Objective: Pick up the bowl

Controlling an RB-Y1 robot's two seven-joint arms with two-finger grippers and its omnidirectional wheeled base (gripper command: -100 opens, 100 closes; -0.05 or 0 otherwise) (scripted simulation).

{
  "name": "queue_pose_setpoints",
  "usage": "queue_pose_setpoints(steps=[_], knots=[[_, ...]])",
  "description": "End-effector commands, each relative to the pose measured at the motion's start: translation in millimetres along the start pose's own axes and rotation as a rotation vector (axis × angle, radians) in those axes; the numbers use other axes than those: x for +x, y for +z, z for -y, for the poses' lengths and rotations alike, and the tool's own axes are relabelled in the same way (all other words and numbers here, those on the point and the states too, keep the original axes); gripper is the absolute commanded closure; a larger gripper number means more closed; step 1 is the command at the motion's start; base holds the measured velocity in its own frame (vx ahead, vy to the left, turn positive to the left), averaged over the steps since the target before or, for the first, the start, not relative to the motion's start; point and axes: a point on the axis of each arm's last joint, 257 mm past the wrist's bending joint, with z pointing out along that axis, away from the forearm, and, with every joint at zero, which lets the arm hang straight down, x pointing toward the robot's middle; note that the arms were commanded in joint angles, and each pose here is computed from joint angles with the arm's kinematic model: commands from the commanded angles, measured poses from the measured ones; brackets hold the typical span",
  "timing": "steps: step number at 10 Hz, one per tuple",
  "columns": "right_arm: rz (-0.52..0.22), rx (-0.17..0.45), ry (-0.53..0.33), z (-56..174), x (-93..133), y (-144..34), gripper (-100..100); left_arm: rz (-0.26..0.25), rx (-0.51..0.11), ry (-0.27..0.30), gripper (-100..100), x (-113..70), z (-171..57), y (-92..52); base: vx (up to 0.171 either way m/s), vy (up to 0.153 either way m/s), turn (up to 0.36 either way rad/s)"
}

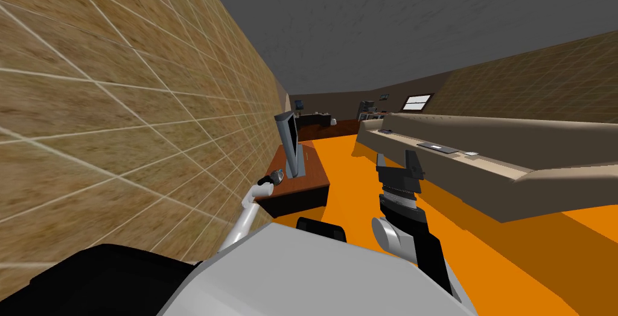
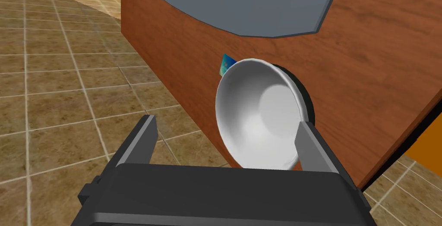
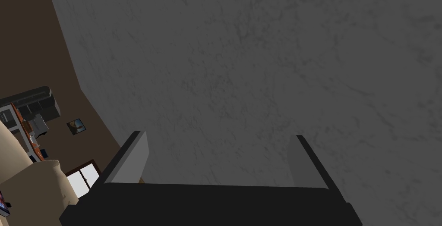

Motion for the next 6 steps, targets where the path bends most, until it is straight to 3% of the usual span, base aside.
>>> queue_pose_setpoints(steps=[1, 6], knots=[[0.000, 0.000, 0.000, 0.0, 0.0, 0.0, 0, 0.017, -0.038, -0.009, -100, -5.4, -9.5, 4.2, 0.019, 0.008, -0.004], [0.000, 0.000, 0.000, 0.0, 0.0, 0.0, 0, 0.082, -0.185, -0.047, -100, -25.1, -39.0, 18.1, 0.029, 0.018, 0.000]])
